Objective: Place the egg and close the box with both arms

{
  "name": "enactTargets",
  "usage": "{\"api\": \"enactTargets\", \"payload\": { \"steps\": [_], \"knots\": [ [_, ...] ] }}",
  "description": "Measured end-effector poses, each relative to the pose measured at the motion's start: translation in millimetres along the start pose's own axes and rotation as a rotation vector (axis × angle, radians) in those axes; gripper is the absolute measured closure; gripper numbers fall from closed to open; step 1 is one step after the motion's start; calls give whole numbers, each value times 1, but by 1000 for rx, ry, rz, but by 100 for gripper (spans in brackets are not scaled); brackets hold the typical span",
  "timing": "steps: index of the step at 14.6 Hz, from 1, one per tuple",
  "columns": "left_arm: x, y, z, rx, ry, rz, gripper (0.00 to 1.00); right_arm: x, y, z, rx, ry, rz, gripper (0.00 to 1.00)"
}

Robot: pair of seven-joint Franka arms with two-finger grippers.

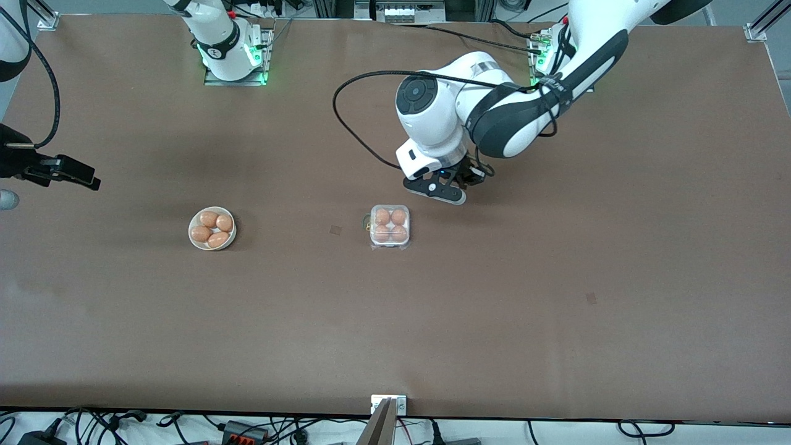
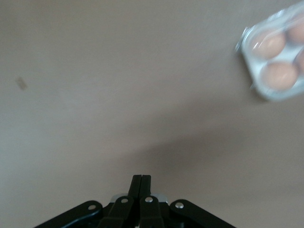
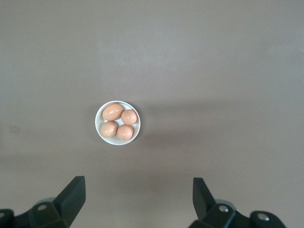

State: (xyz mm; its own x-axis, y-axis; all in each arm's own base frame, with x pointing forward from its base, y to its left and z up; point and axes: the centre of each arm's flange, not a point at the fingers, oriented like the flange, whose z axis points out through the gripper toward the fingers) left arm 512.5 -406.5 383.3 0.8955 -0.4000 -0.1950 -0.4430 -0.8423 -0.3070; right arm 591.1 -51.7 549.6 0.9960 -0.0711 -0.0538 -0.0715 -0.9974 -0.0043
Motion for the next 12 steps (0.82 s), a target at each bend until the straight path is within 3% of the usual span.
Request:
{"api": "enactTargets", "payload": {
  "steps": [3,4,6,9,12],
  "knots": [
    [4,-49,-8,16,-70,133,93,0,0,-2,0,3,0,0],
    [7,-70,-8,7,-81,171,85,0,0,-5,0,8,-1,0],
    [13,-114,-9,-19,-87,213,81,1,-1,-8,0,15,-4,0],
    [17,-164,-11,-47,-84,182,54,1,-2,-10,0,19,-5,0],
    [10,-185,-9,-52,-129,160,27,2,-7,-18,0,39,-15,0]
  ]
}}
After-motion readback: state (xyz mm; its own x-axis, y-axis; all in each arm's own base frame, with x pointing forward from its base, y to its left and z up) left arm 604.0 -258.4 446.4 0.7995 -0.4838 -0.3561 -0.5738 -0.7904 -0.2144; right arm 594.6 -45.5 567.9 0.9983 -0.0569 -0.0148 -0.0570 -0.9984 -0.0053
